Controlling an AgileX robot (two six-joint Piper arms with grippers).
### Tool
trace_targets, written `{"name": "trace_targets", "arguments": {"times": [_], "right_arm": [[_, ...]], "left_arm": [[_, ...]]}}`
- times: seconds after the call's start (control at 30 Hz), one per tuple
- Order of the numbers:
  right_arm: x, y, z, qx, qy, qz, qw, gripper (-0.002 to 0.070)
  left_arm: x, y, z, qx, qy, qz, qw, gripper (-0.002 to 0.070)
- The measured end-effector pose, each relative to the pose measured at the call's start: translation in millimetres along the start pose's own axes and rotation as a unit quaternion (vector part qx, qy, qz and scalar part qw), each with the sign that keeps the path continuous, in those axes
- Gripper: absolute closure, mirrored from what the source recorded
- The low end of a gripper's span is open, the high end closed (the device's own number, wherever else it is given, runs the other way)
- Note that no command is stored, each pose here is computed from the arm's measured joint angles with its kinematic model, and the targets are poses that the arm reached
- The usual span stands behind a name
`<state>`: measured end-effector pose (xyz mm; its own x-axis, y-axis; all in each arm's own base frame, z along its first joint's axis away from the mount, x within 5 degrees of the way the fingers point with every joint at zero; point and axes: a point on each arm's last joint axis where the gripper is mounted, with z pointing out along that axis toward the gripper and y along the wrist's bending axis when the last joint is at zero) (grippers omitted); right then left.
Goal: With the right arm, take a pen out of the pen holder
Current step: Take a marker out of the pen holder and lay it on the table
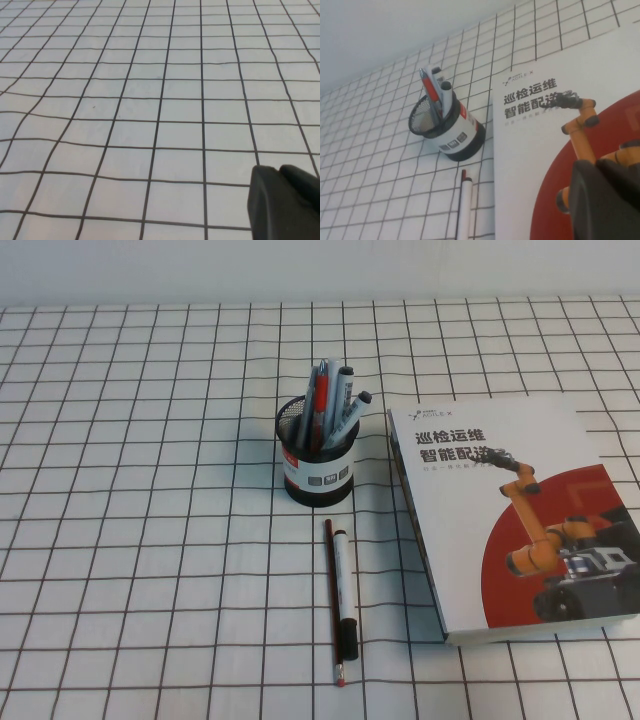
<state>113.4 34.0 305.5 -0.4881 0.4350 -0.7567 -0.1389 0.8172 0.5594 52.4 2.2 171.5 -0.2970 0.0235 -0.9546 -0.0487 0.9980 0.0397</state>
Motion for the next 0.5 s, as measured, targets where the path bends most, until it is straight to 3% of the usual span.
{"name": "trace_targets", "arguments": {"times": [0.27,0.5], "right_arm": [[-26,-5,46,0.026,0.084,-0.034,0.996,0.0692],[-19,6,86,0.009,0.134,-0.084,0.987,0.0692]], "left_arm": [[0,0.0,0,0.000,0.000,0.000,1.000,0.0678],[0,0.0,0,0.000,0.000,0.000,1.000,0.0678]]}}
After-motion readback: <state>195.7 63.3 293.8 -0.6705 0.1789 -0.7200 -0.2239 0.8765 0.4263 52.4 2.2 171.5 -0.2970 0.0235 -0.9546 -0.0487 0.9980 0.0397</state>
